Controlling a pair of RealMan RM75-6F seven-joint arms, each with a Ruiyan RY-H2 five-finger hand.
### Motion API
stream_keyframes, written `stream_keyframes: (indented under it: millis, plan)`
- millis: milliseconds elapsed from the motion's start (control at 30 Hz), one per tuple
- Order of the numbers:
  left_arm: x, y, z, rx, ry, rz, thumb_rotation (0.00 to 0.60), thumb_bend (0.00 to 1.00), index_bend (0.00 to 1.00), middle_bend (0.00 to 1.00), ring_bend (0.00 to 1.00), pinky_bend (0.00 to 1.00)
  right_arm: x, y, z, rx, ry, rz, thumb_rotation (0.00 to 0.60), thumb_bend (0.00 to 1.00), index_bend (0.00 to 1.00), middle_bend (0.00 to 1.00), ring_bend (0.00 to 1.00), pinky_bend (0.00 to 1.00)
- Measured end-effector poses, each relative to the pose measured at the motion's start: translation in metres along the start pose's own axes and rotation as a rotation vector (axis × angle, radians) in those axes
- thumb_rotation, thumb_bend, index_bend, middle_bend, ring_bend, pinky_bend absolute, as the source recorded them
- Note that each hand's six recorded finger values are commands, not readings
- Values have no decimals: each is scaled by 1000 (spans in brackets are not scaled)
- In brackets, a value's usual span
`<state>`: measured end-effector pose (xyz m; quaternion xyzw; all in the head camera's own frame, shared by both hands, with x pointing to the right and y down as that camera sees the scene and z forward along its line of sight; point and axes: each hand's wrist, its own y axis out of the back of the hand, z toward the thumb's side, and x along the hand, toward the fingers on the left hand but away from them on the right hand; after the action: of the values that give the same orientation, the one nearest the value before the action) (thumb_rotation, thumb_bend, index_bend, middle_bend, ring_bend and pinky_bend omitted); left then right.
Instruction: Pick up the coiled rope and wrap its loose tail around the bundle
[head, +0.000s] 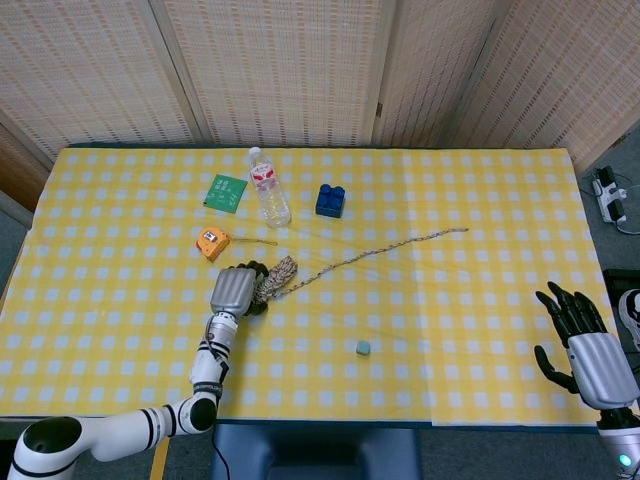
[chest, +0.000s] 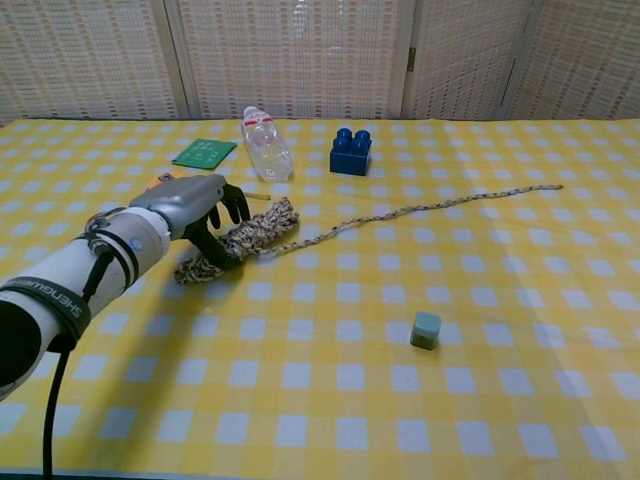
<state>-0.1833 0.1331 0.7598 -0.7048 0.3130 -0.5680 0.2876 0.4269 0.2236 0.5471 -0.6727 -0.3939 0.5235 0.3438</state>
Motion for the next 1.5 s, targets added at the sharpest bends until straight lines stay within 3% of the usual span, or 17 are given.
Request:
stream_keyframes:
  millis: [300,500,867,1033,1300,1500]
  plan:
    - [-2,-4,-10,4,17,-4,600,264,404,359,395,454,0,-1,3,1,8,1,600,496,0,9,62,0]
    - [0,-4,-11,1,11,1,600,392,449,394,427,507,1,1,3,2,4,-4,600,495,0,9,62,0]
    - [1,-1,-20,-27,-8,27,600,661,597,565,555,695,3,3,3,5,5,-9,600,495,0,9,61,0]
    - [-6,9,-22,-61,-75,67,600,733,653,628,615,743,1,3,4,22,6,-4,600,496,0,14,67,0]
    - [-28,30,-24,-85,-229,114,600,764,660,637,623,747,-18,-4,23,66,54,25,600,496,2,45,97,0]
    - [-52,45,-30,-59,-351,123,600,764,660,638,623,747,-38,-14,34,94,70,51,600,495,110,55,105,0]
